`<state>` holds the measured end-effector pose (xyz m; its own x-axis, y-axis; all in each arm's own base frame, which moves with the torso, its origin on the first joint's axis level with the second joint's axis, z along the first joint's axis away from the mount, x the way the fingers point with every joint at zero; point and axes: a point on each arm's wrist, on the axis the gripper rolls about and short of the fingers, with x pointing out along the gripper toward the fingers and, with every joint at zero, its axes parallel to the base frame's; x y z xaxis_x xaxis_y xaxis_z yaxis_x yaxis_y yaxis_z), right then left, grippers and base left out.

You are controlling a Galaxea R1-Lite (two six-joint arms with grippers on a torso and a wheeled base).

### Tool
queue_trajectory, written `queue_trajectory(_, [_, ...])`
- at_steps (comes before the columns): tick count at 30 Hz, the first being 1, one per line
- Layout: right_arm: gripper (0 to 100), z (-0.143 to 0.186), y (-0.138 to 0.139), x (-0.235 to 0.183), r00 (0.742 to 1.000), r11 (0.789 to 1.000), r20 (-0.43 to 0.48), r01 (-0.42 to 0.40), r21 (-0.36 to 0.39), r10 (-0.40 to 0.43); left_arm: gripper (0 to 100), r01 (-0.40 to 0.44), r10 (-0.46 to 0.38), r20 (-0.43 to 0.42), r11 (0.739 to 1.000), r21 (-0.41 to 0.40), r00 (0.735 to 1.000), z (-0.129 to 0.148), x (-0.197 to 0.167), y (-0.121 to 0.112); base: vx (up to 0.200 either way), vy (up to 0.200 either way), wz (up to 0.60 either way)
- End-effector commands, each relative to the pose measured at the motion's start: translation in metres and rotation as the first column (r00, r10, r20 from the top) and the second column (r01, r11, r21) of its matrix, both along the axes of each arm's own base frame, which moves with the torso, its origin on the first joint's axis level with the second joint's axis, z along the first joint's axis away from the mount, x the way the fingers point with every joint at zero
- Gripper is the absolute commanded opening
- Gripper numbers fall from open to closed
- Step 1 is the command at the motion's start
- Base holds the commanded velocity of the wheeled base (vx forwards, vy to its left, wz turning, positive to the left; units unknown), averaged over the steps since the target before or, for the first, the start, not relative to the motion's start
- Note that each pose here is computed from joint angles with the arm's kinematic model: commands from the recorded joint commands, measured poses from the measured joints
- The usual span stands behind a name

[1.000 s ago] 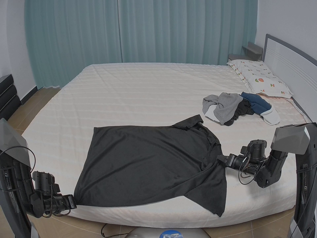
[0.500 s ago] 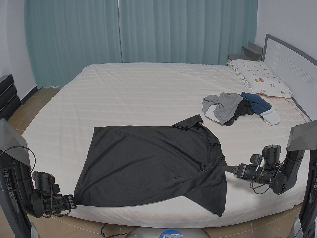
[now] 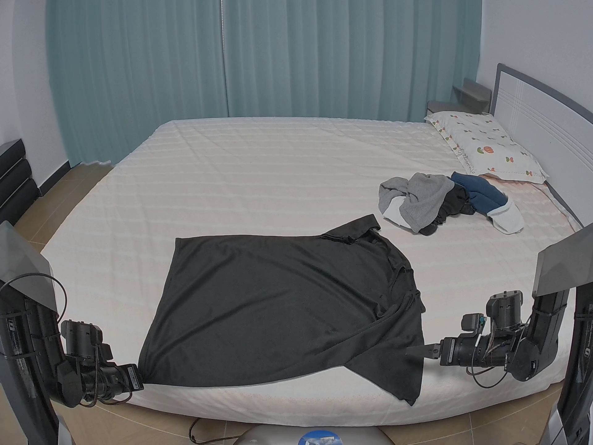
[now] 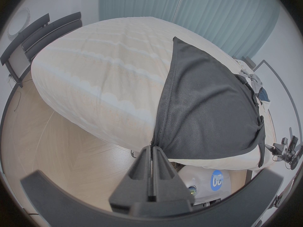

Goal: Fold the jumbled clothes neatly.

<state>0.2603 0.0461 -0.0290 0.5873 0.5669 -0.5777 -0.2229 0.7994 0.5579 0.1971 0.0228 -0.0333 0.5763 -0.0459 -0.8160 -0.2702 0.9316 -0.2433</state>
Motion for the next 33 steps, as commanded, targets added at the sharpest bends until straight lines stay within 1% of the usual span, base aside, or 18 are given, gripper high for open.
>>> queue_trajectory(1, [100,-0.010,0.008,0.000,0.999,1.000,-0.023,-0.026,-0.003,0.026,0,-0.002,0.002,-0.018,1.000,-0.002,1.000,0.000,-0.005,0.000,0.000,0.000,0.00])
queue_trajectory(5, [100,-0.014,0.014,0.000,0.999,0.999,-0.026,-0.042,-0.004,0.042,0,-0.002,0.002,-0.018,1.000,-0.002,1.000,0.000,-0.005,0.000,0.000,0.000,0.00])
queue_trajectory(14, [100,-0.023,0.012,0.003,1.000,0.999,-0.017,-0.004,-0.035,0.004,0,-0.002,0.002,-0.018,1.000,-0.002,1.000,0.000,-0.005,0.000,0.000,0.000,0.00])
queue_trajectory(15, [0,-0.023,0.012,0.003,1.000,0.999,-0.014,-0.004,-0.034,0.004,0,-0.002,0.002,-0.018,1.000,-0.002,1.000,0.000,-0.005,0.000,0.000,0.000,0.00])
queue_trajectory(21, [0,-0.022,0.011,0.002,1.000,1.000,0.010,-0.002,-0.030,0.002,0,0.000,0.000,-0.018,1.000,-0.002,1.000,0.000,-0.005,-0.001,0.000,0.000,0.00])
queue_trajectory(26, [0,-0.023,0.008,-0.002,1.000,0.999,-0.005,0.007,-0.033,-0.007,0,0.000,0.000,-0.018,1.000,-0.002,1.000,0.000,-0.005,-0.001,0.000,0.000,0.00])
queue_trajectory(29, [0,-0.020,-0.002,-0.009,0.999,0.999,-0.021,0.035,-0.040,-0.036,0,-0.002,0.002,-0.017,1.000,-0.002,1.000,0.000,-0.005,0.000,0.000,0.000,0.00])
queue_trajectory(33, [0,-0.011,-0.015,-0.018,0.997,0.997,-0.014,0.072,-0.033,-0.073,0,-0.001,0.001,-0.006,1.000,0.000,1.000,0.002,-0.004,0.000,0.000,0.000,0.00])
